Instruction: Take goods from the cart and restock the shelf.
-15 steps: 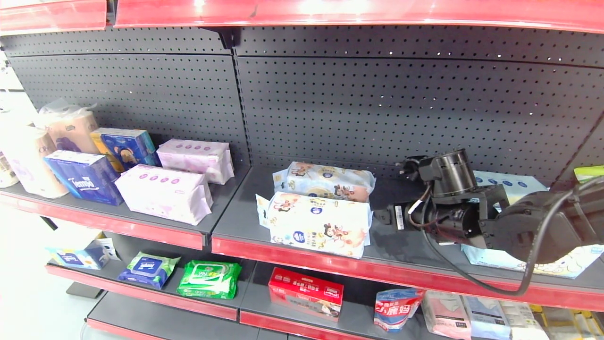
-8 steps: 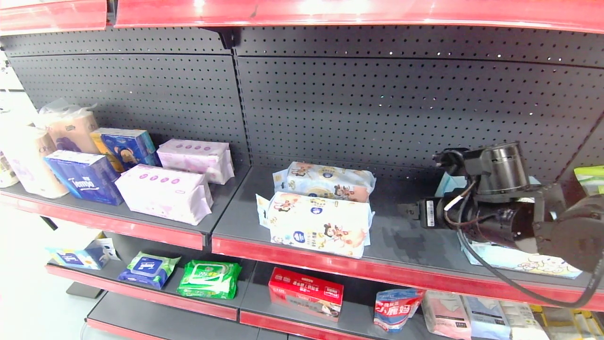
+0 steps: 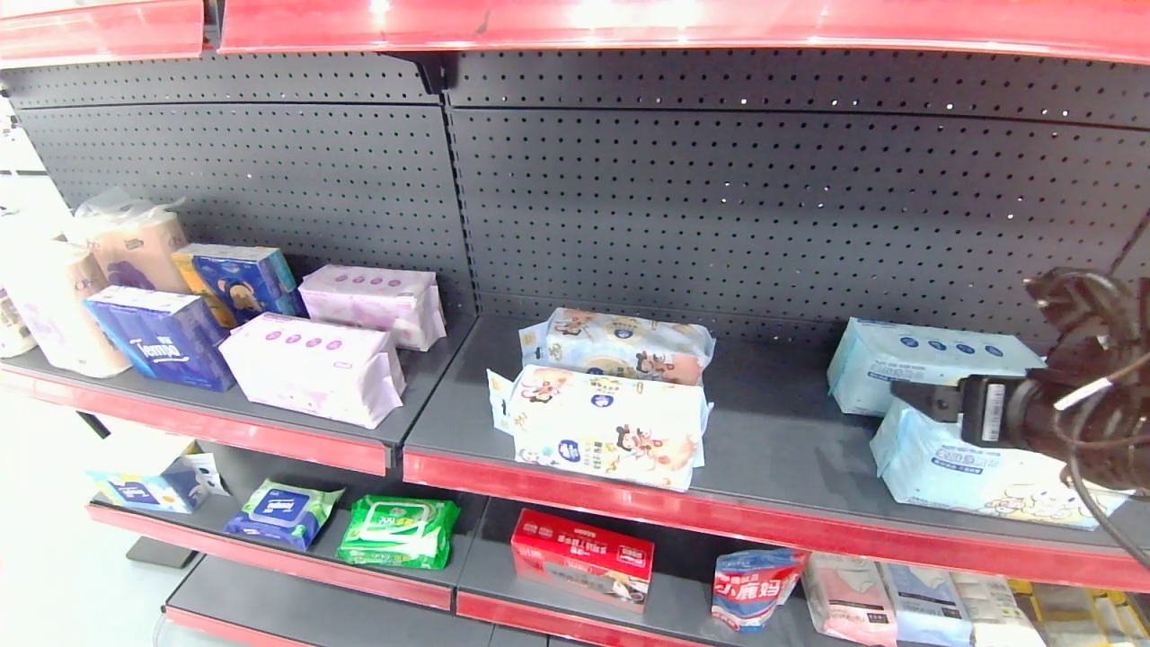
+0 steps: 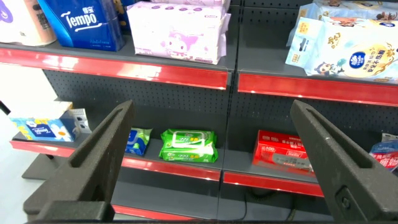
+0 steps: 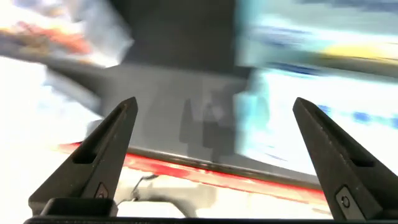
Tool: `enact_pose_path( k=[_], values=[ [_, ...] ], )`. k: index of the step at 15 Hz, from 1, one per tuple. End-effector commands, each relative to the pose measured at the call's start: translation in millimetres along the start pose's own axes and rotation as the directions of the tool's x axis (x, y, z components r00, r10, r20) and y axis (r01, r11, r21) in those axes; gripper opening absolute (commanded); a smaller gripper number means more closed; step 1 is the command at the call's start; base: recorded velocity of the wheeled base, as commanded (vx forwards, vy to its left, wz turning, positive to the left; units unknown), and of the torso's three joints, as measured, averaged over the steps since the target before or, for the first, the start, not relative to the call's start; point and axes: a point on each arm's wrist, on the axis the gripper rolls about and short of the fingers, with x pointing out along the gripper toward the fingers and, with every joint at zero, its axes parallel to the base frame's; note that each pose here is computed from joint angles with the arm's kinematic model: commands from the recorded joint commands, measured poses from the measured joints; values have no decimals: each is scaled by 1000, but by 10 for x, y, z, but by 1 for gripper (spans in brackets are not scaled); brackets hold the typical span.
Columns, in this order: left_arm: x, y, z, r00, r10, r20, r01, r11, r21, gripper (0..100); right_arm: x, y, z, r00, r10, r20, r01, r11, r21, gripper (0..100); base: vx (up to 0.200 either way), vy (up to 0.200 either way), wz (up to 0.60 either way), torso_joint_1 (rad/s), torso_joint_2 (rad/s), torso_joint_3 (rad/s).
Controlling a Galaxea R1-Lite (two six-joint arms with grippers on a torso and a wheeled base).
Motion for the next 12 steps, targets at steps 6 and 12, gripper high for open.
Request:
enact_pose_path(
  k=[6,12],
  values=[
    [1,0,0,1000,0,-1,0,1000,0,100,-656,-286,-396,999,-26,45,25,1000,12,100,0,0,0,0,0,0],
    [1,0,0,1000,0,-1,0,1000,0,100,-828,-334,-653,997,-43,59,45,999,-24,100,0,0,0,0,0,0]
  ],
)
